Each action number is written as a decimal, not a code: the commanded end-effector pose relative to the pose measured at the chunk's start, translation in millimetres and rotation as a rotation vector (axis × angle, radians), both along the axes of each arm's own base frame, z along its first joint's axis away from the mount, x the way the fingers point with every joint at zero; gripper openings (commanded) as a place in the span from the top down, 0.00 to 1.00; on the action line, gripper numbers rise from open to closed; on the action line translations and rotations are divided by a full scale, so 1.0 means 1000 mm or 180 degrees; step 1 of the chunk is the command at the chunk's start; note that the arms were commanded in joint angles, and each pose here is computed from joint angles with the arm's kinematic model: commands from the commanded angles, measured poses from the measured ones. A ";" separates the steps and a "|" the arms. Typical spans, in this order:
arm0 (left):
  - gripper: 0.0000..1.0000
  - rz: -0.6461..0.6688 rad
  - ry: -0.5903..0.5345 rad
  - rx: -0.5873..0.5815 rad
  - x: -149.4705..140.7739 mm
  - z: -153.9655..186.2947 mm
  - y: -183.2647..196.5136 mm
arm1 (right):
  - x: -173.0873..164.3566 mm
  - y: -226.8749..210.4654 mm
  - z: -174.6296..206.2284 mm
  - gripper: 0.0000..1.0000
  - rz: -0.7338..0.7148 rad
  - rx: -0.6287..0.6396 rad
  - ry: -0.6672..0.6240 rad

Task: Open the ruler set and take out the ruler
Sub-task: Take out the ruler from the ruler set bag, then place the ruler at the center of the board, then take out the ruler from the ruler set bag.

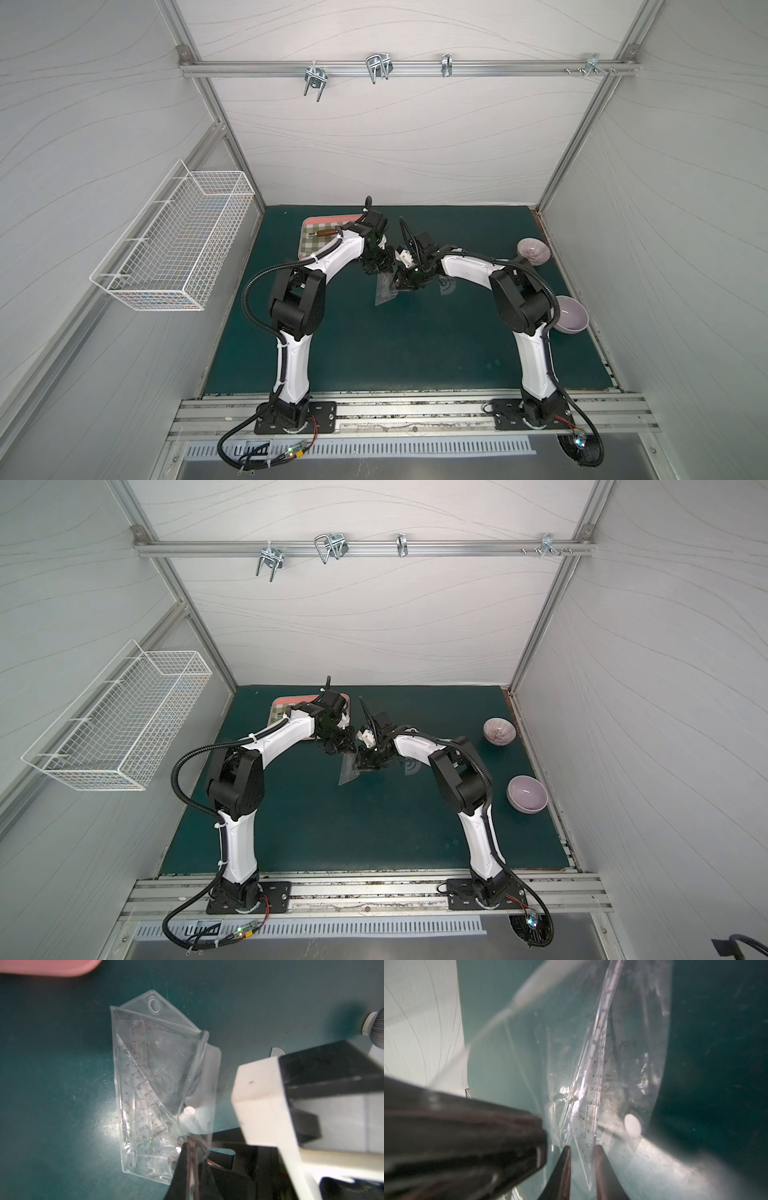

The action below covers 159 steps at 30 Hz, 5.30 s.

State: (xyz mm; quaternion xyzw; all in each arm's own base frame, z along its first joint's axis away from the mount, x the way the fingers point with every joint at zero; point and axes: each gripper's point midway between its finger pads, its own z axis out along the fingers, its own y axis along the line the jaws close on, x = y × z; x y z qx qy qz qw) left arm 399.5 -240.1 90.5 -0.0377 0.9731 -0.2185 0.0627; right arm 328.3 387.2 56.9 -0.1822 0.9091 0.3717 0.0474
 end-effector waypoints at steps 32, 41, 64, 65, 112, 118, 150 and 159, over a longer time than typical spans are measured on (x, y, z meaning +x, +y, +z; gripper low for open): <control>1.00 0.0055 -0.0173 -0.0022 0.011 0.012 -0.001 | -0.009 -0.032 0.003 1.00 -0.0097 -0.0275 0.0145; 1.00 0.0087 -0.0143 -0.0016 0.014 0.006 0.003 | -0.008 -0.064 0.022 1.00 -0.0247 -0.0248 0.0088; 1.00 0.0075 -0.0110 -0.0004 0.023 -0.004 -0.001 | -0.003 -0.101 0.102 1.00 -0.0400 0.0152 -0.0206; 1.00 0.0078 -0.0119 -0.0001 0.023 -0.001 0.001 | -0.003 -0.105 0.105 1.00 -0.0423 0.0161 -0.0222; 1.00 -0.0333 0.0110 0.0318 -0.007 0.027 0.029 | 0.010 -0.125 -0.034 0.80 -0.0645 -0.0028 0.0583; 1.00 -0.0335 0.0101 0.0303 -0.007 0.027 0.027 | 0.012 -0.129 -0.027 0.76 -0.0680 -0.0051 0.0524; 1.00 -0.0388 0.0165 0.0101 -0.007 0.002 -0.013 | 0.015 -0.031 0.053 0.73 -0.0437 0.0198 0.0035; 1.00 -0.0367 0.0158 0.0086 -0.006 0.000 -0.015 | 0.017 -0.018 0.020 0.74 -0.0458 0.0188 0.0241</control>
